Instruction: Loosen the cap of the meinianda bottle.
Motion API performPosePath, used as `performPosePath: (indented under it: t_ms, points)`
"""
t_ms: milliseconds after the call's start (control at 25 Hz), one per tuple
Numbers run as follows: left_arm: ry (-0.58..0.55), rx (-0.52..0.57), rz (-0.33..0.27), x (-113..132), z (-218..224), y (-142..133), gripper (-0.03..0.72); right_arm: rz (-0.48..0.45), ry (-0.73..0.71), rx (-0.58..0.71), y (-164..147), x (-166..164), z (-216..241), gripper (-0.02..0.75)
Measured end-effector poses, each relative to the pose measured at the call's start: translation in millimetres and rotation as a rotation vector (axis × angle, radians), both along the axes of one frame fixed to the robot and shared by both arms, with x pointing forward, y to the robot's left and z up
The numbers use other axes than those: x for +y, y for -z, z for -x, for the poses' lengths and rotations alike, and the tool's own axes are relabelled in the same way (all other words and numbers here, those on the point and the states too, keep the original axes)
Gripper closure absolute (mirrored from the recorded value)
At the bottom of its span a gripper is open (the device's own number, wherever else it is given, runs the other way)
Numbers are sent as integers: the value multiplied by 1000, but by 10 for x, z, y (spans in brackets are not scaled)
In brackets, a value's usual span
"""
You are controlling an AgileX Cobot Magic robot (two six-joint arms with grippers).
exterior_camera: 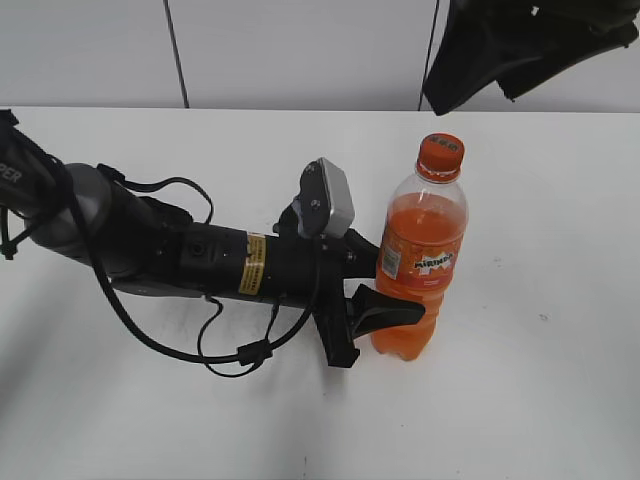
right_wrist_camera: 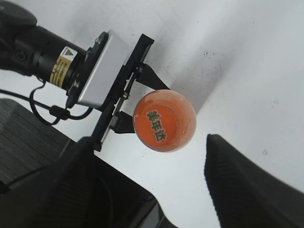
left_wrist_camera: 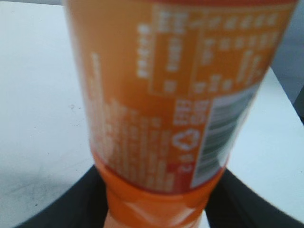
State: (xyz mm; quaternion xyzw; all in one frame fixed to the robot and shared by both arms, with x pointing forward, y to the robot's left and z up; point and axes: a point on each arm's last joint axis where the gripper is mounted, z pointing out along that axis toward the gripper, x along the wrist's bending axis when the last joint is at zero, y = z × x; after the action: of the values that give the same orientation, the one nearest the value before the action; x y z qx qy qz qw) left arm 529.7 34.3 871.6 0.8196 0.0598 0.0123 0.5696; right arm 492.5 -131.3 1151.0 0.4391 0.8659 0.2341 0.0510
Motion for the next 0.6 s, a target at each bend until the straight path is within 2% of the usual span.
performPosePath:
  t_ms: [160,400,520,600]
  points:
    - [0,0,0,0,0,0,325,-16,123,80,120,47,-84,206]
    - [0,0,0,0,0,0,325,34,146,168,438,158,-274,215]
    - [0,0,0,0,0,0,325,47,148,188,518,183,-315,269]
    - [0,0,0,0,0,0,325,49,149,192,533,187,-323,359]
